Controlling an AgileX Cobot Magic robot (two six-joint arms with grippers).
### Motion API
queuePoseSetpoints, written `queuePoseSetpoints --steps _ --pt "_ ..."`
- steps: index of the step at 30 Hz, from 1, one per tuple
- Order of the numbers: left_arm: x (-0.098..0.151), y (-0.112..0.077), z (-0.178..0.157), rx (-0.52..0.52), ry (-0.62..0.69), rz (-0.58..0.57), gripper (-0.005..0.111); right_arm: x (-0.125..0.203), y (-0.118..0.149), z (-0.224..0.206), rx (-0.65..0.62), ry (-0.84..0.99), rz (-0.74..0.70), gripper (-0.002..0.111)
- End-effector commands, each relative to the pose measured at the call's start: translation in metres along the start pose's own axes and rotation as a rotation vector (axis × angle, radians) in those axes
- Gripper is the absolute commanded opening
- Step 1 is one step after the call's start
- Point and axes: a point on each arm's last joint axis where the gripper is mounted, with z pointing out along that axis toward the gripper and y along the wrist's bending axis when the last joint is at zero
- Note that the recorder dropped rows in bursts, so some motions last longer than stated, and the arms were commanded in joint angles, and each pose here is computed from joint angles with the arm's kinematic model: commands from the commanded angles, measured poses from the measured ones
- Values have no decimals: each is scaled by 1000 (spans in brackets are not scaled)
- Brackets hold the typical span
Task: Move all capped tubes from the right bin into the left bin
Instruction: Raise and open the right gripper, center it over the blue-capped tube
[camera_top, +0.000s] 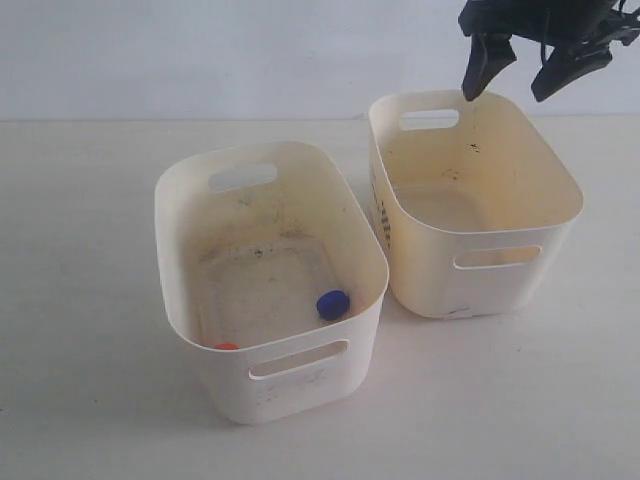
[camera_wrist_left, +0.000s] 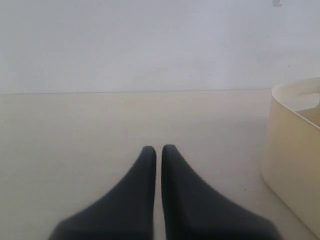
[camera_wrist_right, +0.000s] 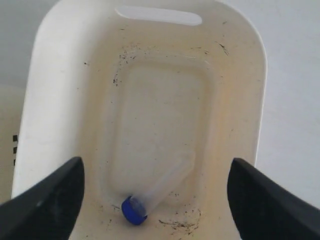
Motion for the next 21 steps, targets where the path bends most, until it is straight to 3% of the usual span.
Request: queuePoseSetpoints --steps 1,9,15,21 --pt "-2 0 0 1 -9 -16 4 -1 -2 18 -28 38 9 74" --pt "-2 0 0 1 -9 -16 4 -4 18 38 -201 64 47 74" --pt "-2 0 0 1 -9 -16 4 -1 24 50 -102 108 64 74" --pt "-2 0 0 1 -9 -16 4 0 30 53 -54 124 169 74"
